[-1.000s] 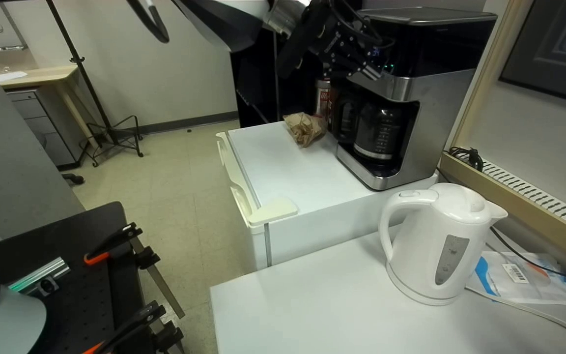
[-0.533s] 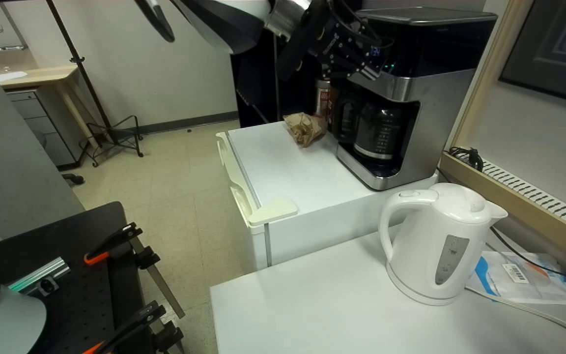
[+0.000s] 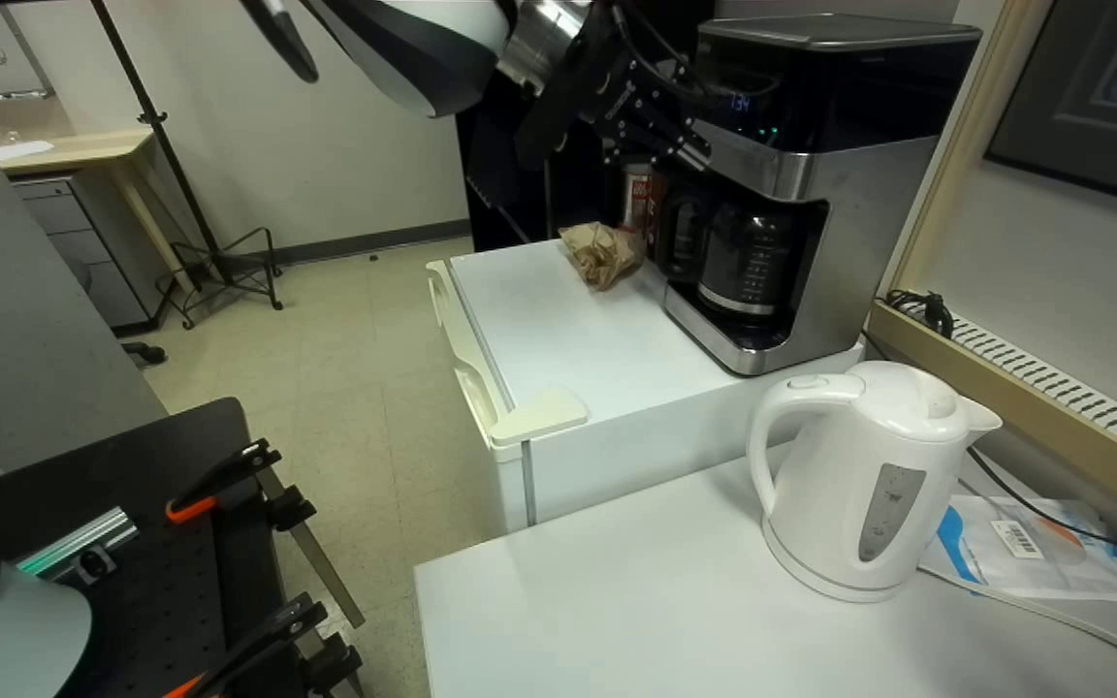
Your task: Press a button on the coffee maker
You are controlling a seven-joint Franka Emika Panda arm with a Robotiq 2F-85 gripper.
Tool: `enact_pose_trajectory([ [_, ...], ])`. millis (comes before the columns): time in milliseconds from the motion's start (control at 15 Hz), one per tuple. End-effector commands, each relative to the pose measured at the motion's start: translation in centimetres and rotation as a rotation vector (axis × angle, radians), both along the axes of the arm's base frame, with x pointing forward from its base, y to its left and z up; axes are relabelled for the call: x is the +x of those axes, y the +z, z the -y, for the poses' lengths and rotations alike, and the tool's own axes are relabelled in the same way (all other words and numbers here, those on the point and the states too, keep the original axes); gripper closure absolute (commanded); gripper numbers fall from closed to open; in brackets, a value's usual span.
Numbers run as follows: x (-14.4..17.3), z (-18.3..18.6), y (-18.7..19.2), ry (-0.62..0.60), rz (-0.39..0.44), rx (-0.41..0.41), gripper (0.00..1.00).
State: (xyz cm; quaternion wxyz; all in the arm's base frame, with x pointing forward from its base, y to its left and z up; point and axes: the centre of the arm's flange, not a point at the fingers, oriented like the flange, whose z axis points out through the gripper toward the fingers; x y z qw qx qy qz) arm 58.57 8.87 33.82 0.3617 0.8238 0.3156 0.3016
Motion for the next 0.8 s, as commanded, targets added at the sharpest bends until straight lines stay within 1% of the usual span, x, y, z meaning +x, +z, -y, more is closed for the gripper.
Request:
enact_pose_trajectory([
  [0, -2.9, -0.7, 0.1, 0.023, -0.011, -0.019, 1.0],
  [200, -4.2, -1.1, -0.1, 0.029, -0.014, -0.059, 1.0],
  [533, -5.9, -1.6, -0.1, 0.04, 0.005, -0.162, 1.0],
  [733, -6.8, -1.9, 0.0, 0.046, 0.01, -0.193, 1.0],
])
